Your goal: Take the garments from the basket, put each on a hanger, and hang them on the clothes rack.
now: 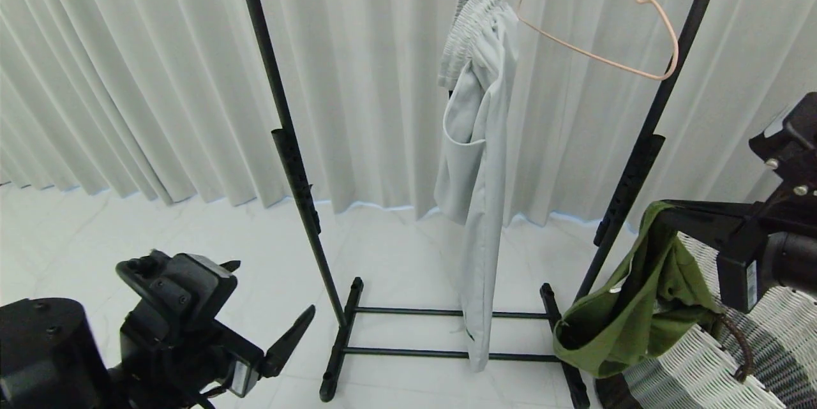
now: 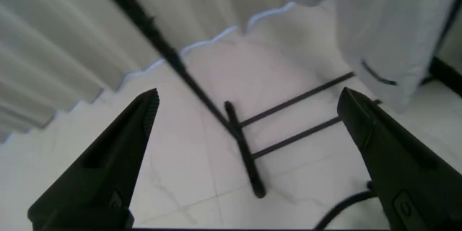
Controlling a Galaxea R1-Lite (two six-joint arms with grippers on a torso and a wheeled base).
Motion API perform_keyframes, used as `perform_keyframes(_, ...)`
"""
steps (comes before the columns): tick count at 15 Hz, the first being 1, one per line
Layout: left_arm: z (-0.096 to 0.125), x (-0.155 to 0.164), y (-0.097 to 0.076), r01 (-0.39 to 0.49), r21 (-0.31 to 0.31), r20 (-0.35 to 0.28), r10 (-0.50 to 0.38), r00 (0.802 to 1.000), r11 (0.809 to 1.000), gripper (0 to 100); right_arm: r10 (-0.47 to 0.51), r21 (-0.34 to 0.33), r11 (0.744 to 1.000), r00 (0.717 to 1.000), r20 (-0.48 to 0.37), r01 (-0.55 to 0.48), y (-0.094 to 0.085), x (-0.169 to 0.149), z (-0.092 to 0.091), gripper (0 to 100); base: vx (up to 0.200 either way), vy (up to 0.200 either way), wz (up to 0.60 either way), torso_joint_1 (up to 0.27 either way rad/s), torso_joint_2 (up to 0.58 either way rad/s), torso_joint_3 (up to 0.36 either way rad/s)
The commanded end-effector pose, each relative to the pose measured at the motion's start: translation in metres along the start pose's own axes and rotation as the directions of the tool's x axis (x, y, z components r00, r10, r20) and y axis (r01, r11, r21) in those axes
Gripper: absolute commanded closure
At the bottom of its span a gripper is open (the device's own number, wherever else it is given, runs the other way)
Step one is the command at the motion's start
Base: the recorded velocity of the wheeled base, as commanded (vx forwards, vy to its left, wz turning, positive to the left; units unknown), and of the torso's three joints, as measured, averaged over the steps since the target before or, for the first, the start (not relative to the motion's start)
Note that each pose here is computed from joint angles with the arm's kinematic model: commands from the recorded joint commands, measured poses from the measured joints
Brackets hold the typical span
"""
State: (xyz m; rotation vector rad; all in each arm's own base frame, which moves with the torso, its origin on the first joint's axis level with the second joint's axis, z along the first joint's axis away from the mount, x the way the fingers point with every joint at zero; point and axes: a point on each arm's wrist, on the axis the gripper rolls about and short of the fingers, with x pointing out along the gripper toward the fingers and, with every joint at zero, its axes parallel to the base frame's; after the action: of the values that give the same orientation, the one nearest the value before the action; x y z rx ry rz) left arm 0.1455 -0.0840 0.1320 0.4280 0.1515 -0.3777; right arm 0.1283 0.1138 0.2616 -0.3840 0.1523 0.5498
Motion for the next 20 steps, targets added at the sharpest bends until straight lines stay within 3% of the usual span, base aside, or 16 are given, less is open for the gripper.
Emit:
perform_keyframes(1,0.014,0.019,-0.028,0.145,0.019,0.023,-0.145,0.989,0.989,0,0.029,-0.004,1.000,0.999,0.025,-0.029,0.004,-0.002,0.006,100,0.000,0.000,0.00,0.000,0.00,0.000)
perform_keyframes(3,0.020,0.036,-0.052,0.283,0.047,0.033,-0.285,0.958,0.958,0,0.063,-0.013,0.998,0.997,0.043,-0.063,0.010,-0.005,0.009,100,0.000,0.000,0.00,0.000,0.00,0.000)
perform_keyframes(4,0.025,0.043,-0.062,0.356,0.059,0.049,-0.359,0.932,0.933,0,0.076,-0.016,0.997,0.996,0.047,-0.075,0.012,-0.005,0.009,100,0.000,0.000,0.00,0.000,0.00,0.000)
perform_keyframes(5,0.031,0.051,-0.076,0.443,0.043,0.073,-0.445,0.892,0.895,0,0.090,-0.020,0.996,0.995,0.053,-0.089,0.015,-0.006,0.010,100,0.000,0.000,0.00,0.000,0.00,0.000)
perform_keyframes(7,0.056,0.054,-0.107,0.557,-0.086,0.154,-0.542,0.826,0.826,0,0.121,-0.029,0.992,0.991,0.064,-0.119,0.020,-0.008,0.012,100,0.000,0.000,0.00,0.000,0.00,0.000)
perform_keyframes(9,0.067,0.067,-0.130,0.594,-0.115,0.171,-0.573,0.801,0.796,0,0.155,-0.039,0.988,0.985,0.077,-0.153,0.025,-0.011,0.013,100,0.000,0.000,0.00,0.000,0.00,0.000)
perform_keyframes(13,0.062,0.094,-0.156,0.606,-0.116,0.133,-0.592,0.795,0.787,0,0.228,-0.061,0.973,0.968,0.102,-0.222,0.037,-0.017,0.016,100,0.000,0.000,0.00,0.000,0.00,0.000)
perform_keyframes(16,0.059,0.112,-0.165,0.570,-0.208,0.117,-0.558,0.821,0.795,0,0.267,-0.074,0.963,0.958,0.107,-0.260,0.044,-0.018,0.016,100,0.000,0.000,0.00,0.000,0.00,0.000)
perform_keyframes(20,0.044,0.120,-0.175,0.566,-0.213,0.063,-0.567,0.821,0.796,0,0.266,-0.072,0.963,0.957,0.116,-0.259,0.043,-0.021,0.017,100,0.000,0.000,0.00,0.000,0.00,0.000)
